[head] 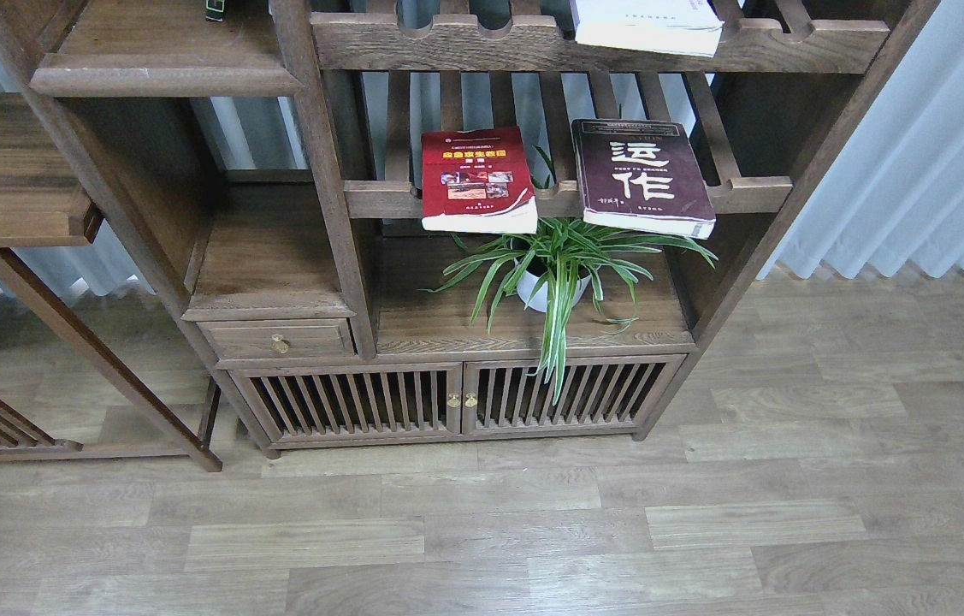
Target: Organize books on shelf
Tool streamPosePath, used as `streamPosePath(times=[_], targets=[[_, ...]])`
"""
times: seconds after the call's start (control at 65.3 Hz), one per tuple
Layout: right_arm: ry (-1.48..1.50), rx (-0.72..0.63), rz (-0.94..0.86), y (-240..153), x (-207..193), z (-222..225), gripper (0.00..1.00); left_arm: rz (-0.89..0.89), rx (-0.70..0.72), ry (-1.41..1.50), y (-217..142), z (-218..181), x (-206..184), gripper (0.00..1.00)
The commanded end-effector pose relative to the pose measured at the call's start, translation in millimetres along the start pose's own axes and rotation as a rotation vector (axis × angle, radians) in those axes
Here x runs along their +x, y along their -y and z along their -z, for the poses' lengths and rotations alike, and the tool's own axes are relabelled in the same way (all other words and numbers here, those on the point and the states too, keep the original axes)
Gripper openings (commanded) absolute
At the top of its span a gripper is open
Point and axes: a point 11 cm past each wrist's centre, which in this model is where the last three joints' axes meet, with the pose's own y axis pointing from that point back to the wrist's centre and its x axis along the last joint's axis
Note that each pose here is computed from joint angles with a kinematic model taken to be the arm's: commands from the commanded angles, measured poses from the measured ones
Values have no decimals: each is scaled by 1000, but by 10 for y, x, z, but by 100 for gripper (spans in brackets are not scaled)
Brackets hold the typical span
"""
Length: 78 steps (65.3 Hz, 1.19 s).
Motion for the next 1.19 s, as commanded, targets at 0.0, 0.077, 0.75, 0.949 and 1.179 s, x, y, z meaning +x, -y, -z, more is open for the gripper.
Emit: streamPosePath(times=[0.0,0.077,0.75,0.949,1.179], targets=[[0,0,0,0,-1,0,99,-94,14,-8,-24,50,325,100],[0,0,0,0,-1,0,99,-94,14,-7,-24,50,325,100],[0,0,0,0,-1,0,99,-94,12,-7,-24,48,325,100],[0,0,0,0,-1,0,99,-94,12,-7,-24,48,325,100],[0,0,0,0,-1,0,99,-94,14,-7,-24,50,325,100]])
